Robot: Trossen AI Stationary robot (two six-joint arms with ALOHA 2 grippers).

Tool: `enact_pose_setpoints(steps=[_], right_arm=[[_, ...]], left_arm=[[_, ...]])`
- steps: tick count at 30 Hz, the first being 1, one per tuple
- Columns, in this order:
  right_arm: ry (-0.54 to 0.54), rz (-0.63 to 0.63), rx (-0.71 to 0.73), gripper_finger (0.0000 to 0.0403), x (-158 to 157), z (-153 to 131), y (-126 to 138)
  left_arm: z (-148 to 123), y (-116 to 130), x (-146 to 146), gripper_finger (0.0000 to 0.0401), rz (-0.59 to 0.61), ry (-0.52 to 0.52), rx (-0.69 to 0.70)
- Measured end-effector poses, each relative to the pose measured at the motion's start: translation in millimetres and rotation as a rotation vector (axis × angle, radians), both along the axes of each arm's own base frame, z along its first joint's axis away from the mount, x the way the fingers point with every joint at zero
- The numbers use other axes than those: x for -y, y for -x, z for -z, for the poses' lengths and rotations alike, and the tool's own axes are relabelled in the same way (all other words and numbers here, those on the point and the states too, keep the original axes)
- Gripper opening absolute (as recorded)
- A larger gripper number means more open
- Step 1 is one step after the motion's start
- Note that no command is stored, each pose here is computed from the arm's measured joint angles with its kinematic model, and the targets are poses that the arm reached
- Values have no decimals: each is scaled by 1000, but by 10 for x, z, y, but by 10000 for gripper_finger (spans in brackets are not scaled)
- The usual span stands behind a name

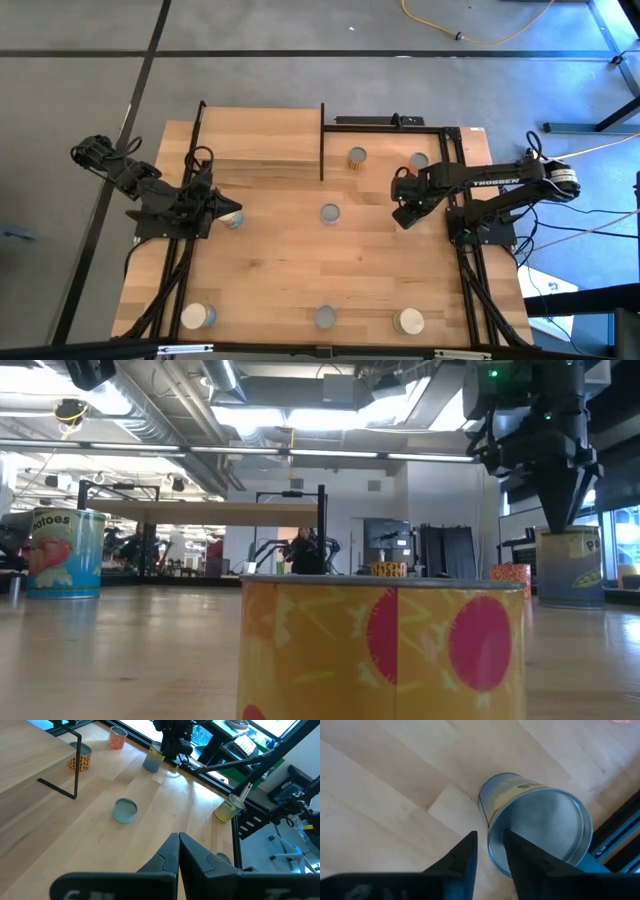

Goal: Pick and place cans onto a shelf
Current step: Put the blue canned peas on the shelf

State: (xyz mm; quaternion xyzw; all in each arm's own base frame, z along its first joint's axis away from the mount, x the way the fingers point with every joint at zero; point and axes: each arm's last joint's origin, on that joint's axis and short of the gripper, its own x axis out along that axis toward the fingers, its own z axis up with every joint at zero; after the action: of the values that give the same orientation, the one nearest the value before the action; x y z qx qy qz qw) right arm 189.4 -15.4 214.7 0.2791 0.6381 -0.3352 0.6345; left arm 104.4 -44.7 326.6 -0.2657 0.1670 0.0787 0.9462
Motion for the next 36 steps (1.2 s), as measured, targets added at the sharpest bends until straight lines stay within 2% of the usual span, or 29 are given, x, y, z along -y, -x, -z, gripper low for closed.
enact_pose_setpoints(steps=[3, 8, 20, 28, 36], right_arm=[[5, 0, -2, 77, 2, -4, -4], [15, -8, 2, 11, 6, 2, -13], [40, -31, -3, 2, 17, -76, -44], [51, -110, 78, 1, 26, -397, -151], [61, -157, 97, 0, 27, -798, -152]], left_arm=[[-3, -1, 1, 0, 0, 2, 3], [-9, -4, 3, 0, 1, 3, 9], [-11, -4, 3, 0, 1, 5, 11], [-10, -4, 2, 0, 0, 7, 11], [-10, -4, 2, 0, 0, 7, 10]])
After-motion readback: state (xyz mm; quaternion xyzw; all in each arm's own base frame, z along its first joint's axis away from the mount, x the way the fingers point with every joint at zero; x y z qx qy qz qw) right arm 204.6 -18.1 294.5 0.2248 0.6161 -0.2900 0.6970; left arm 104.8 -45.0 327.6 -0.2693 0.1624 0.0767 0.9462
